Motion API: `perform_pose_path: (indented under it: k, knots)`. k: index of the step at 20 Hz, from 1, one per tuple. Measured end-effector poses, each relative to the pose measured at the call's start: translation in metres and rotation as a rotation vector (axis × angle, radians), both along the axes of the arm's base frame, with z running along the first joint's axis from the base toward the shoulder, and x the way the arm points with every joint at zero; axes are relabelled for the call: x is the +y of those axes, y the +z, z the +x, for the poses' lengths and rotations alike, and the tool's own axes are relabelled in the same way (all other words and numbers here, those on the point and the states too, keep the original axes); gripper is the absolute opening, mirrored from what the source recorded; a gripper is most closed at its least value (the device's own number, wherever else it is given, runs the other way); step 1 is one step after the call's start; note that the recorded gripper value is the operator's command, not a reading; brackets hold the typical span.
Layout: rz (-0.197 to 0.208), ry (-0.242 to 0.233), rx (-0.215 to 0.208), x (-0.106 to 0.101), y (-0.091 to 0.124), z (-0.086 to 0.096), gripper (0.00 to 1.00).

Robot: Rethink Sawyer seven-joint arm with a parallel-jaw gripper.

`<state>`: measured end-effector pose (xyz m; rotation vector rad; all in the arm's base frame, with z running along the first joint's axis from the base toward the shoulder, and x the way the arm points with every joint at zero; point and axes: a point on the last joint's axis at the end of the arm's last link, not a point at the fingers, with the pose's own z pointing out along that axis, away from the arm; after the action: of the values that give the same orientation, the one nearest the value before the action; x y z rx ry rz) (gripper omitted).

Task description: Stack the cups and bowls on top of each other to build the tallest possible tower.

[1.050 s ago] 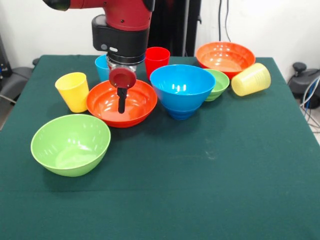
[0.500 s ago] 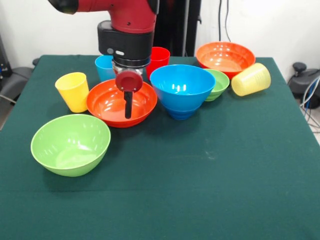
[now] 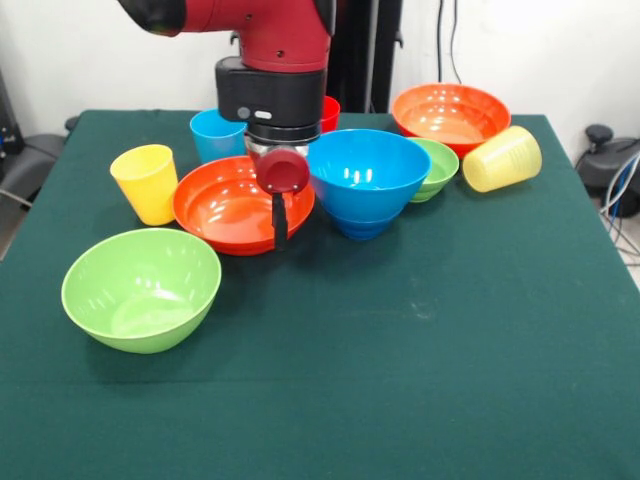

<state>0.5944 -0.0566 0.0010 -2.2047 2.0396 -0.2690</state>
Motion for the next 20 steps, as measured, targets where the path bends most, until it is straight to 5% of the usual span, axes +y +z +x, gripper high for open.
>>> perform_pose_path:
  k: [5, 20]
  knots:
    - [0.003, 0.009, -0.017, 0.001, -0.004, -0.003, 1.0]
    - [-0.041, -0.026, 0.023, -0.027, -0.013, -0.022, 1.0]
